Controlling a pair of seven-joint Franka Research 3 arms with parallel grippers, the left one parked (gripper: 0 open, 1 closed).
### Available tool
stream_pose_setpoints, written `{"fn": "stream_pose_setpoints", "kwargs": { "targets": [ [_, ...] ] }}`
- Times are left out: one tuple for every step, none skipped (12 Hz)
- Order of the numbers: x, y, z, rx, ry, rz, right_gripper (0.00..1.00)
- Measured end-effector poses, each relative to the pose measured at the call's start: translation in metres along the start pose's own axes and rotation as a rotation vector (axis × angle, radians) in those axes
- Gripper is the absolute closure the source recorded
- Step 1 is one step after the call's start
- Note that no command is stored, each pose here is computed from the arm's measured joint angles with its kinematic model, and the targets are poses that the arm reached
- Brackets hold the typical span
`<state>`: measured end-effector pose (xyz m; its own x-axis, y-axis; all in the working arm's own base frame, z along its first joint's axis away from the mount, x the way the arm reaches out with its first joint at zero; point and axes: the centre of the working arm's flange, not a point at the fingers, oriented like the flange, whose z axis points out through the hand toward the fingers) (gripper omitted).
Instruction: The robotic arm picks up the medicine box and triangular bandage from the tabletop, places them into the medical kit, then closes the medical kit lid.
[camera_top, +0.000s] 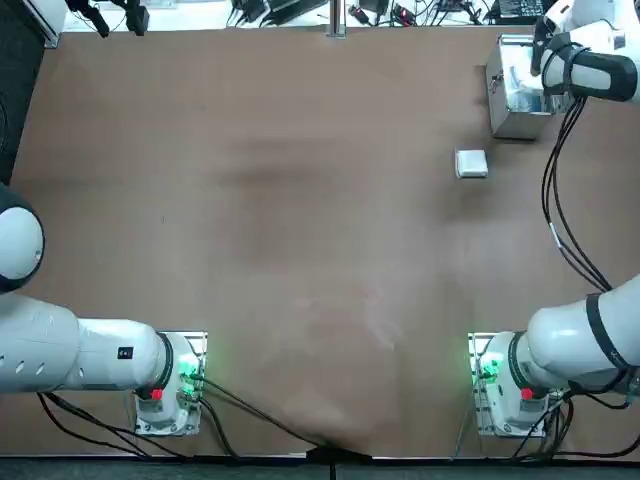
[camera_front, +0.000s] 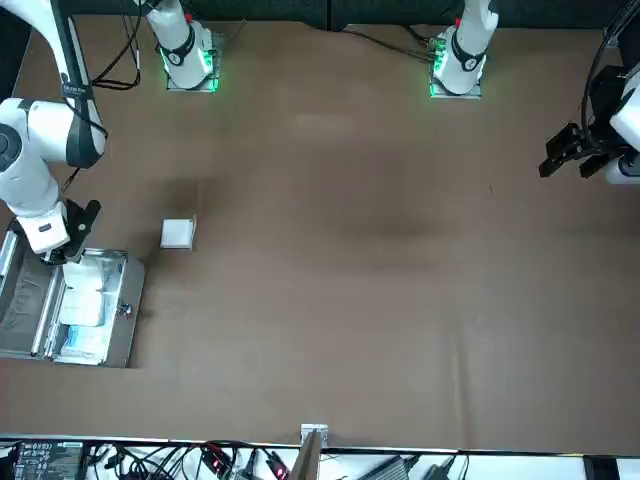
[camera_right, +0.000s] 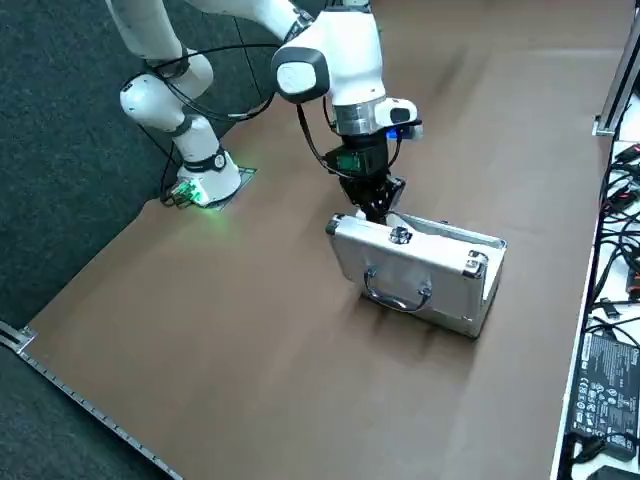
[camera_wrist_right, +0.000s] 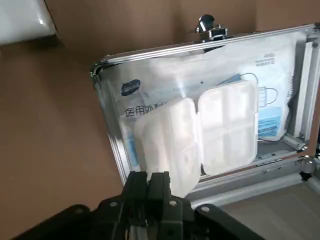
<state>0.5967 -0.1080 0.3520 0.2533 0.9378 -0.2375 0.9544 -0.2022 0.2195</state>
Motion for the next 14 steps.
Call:
{"fn": "stream_pose_setpoints", "kwargs": {
  "targets": [
    [-0.0002, -0.0015, 0.0016, 0.004, 0.0, -0.002, 0.98],
    [0.0005, -0.0028, 0.0028, 0.007, 0.0, -0.003, 0.98],
    [0.0009, -0.0037, 0.0036, 0.009, 0.0, -0.004, 0.98],
    [0.0012, -0.0044, 0.0044, 0.011, 0.0, -0.005, 0.98],
    [0.0009, -0.0051, 0.0051, 0.013, 0.0, -0.005, 0.94],
    [0.0, -0.0054, 0.0058, 0.015, -0.001, -0.003, 0.85],
    [-0.0012, -0.0055, 0.0062, 0.015, -0.001, -0.001, 0.74],
    [-0.002, -0.0055, 0.0063, 0.016, -0.001, 0.0, 0.63],
    [-0.0023, -0.0054, 0.0063, 0.015, -0.001, 0.001, 0.51],
    [-0.0022, -0.0052, 0.0059, 0.014, -0.001, 0.001, 0.39],
    [-0.0019, -0.005, 0.0053, 0.013, -0.001, 0.001, 0.37],
    [-0.0018, -0.0048, 0.005, 0.012, -0.001, 0.002, 0.39],
    [-0.0019, -0.005, 0.0056, 0.014, -0.001, 0.002, 0.42],
    [-0.002, -0.0052, 0.0067, 0.015, -0.001, 0.003, 0.45]
  ]
}}
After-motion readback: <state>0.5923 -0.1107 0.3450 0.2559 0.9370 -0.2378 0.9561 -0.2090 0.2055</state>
